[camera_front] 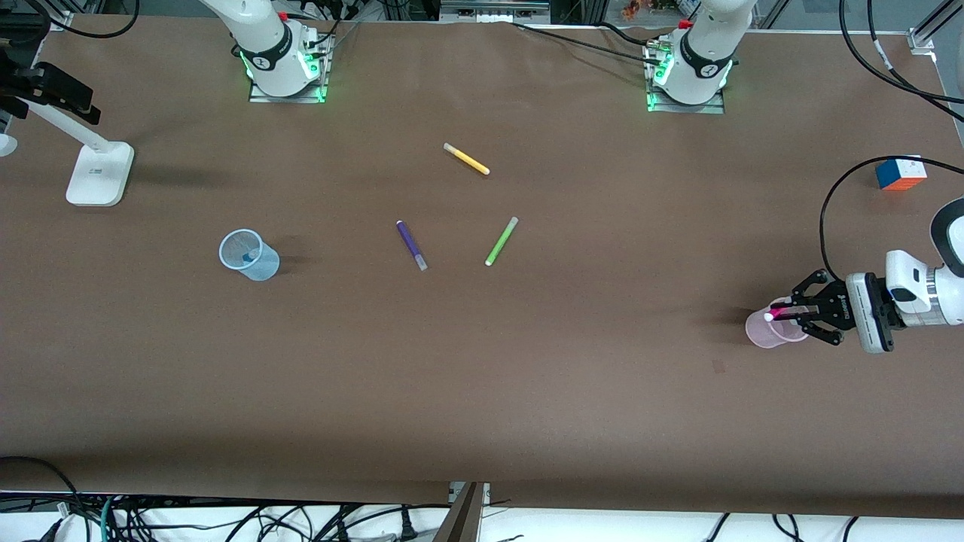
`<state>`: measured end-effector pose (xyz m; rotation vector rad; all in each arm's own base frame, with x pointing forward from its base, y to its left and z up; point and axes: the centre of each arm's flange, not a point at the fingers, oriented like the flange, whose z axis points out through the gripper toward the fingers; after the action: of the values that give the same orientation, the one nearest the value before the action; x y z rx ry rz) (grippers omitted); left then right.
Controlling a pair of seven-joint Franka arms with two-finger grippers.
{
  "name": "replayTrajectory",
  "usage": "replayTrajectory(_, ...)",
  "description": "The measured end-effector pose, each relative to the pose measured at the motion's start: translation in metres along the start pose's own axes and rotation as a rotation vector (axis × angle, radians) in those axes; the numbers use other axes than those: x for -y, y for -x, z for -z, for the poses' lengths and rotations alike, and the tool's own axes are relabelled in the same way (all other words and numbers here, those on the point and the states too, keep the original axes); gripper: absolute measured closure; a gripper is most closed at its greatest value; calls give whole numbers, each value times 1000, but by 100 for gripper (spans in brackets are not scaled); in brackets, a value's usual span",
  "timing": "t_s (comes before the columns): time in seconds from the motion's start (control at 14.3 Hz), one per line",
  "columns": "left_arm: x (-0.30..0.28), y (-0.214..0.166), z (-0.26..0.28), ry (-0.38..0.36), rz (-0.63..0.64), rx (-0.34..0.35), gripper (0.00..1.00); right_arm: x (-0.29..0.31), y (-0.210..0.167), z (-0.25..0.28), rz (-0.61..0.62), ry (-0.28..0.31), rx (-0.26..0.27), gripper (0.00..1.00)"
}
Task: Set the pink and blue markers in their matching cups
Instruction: 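Drop the blue marker into the blue cup while the left gripper lowers the pink marker, then open the left gripper to release the pink marker into the pink cup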
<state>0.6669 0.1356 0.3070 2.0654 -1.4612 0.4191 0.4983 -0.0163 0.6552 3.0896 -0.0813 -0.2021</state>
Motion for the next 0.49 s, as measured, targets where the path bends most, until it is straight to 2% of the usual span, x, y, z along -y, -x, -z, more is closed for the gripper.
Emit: replayTrajectory(0.49, 11, 48, -24, 35, -76, -43, 82, 15, -5, -17, 15, 11, 41, 0)
